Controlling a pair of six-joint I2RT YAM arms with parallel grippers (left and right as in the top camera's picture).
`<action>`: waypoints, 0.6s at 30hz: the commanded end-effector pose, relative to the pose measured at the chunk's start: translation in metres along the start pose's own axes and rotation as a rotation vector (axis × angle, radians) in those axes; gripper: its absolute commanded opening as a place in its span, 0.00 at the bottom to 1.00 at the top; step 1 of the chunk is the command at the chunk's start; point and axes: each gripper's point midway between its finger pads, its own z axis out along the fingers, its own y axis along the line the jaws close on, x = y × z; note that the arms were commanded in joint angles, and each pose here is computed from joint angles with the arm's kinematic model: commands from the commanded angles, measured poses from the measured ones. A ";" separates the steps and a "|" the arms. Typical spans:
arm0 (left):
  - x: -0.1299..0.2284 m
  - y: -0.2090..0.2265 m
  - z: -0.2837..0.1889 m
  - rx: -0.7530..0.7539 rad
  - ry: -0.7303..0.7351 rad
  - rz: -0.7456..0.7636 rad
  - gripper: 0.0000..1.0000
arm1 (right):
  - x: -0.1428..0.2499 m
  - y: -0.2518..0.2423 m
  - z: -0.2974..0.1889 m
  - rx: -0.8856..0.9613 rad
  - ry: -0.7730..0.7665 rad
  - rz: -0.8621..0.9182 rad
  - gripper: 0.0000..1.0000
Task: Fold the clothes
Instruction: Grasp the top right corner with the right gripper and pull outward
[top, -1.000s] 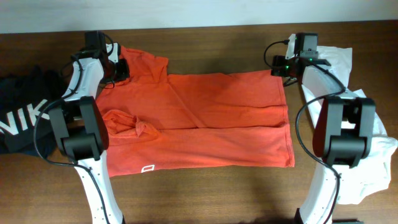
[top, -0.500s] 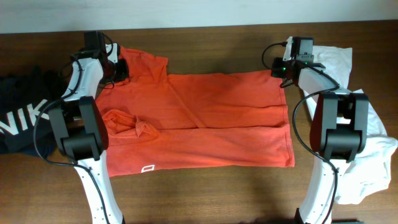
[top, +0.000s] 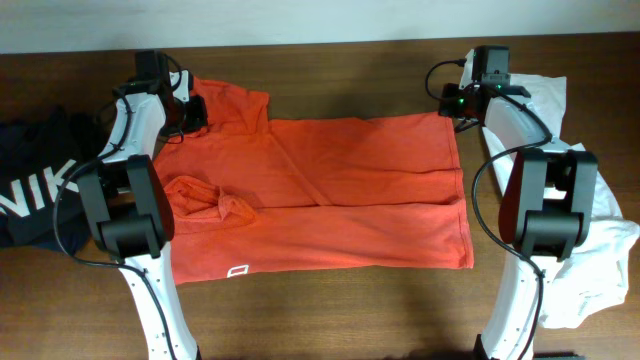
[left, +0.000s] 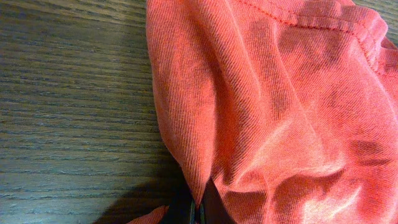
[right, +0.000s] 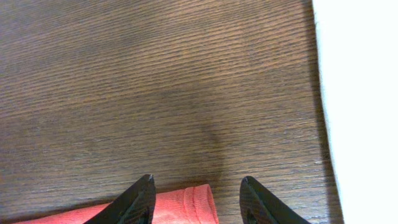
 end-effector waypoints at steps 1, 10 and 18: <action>0.019 0.007 0.010 -0.012 0.060 -0.025 0.00 | 0.016 0.010 0.012 -0.025 0.041 -0.004 0.48; 0.019 0.007 0.010 -0.012 0.060 -0.025 0.00 | 0.029 0.012 0.025 0.013 0.069 -0.023 0.40; 0.019 0.007 0.010 -0.012 0.060 -0.025 0.00 | 0.026 -0.003 0.024 0.098 0.058 -0.026 0.29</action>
